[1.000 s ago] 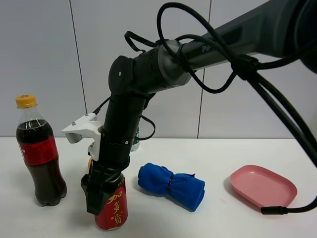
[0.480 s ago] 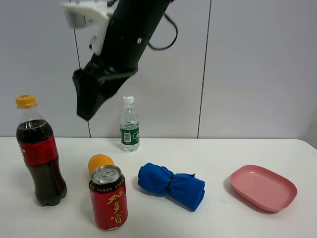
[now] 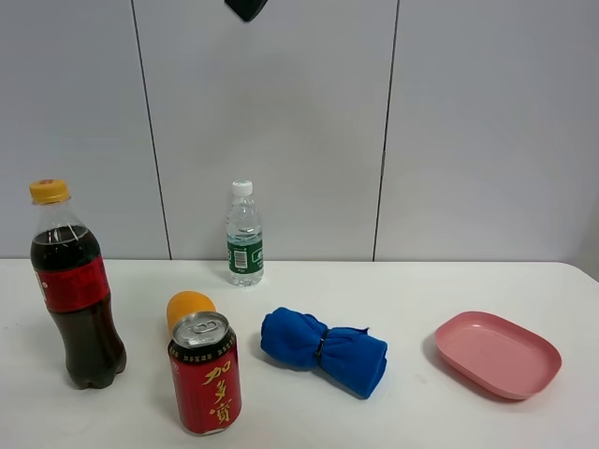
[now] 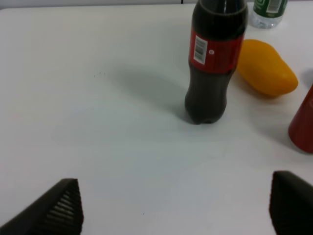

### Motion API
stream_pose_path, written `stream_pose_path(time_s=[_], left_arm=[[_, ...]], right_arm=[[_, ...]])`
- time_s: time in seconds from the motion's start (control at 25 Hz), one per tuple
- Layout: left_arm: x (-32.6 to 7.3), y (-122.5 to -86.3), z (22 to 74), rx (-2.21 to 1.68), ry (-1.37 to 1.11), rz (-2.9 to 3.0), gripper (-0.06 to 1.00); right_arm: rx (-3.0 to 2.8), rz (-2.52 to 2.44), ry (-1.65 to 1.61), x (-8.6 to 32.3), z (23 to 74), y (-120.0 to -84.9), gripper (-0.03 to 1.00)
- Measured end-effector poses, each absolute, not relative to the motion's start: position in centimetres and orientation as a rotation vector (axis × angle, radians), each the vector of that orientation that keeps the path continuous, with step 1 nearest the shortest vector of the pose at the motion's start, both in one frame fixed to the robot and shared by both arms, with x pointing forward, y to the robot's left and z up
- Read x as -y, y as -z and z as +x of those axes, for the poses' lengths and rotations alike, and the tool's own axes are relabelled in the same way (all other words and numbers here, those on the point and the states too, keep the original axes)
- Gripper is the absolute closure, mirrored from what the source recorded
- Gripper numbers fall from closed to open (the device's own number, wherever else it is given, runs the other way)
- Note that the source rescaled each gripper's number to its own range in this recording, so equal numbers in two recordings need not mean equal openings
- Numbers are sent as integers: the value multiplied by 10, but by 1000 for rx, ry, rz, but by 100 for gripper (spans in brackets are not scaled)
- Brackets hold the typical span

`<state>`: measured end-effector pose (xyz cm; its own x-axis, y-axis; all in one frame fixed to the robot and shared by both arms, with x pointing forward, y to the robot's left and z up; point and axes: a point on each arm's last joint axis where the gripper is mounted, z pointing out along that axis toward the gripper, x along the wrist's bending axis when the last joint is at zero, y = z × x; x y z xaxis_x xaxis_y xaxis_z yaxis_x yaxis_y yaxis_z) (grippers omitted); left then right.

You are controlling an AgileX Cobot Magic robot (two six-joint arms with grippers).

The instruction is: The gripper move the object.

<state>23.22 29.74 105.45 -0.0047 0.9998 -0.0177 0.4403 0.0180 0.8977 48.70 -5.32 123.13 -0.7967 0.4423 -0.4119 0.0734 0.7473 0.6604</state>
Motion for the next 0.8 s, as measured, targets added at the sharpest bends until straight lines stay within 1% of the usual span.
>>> stream_pose_path(time_s=[0.2,0.36,0.56,0.8], left_arm=[[-297,-1054,232,-1545,-944,1521,-6],[-297,-1054,232,-1545,-944,1521,-6],[-297,-1054,232,-1545,-944,1521,-6],[-297,-1054,232,-1545,-944,1521,-6]], right_arm=[[-2382,508,-869,81,463,-1253,12],[-2398,575,-827,97,451,-1250,12],[-2385,572,-810,116,434,-1208,12],[-2362,766,-847,151,402,-1153,12]])
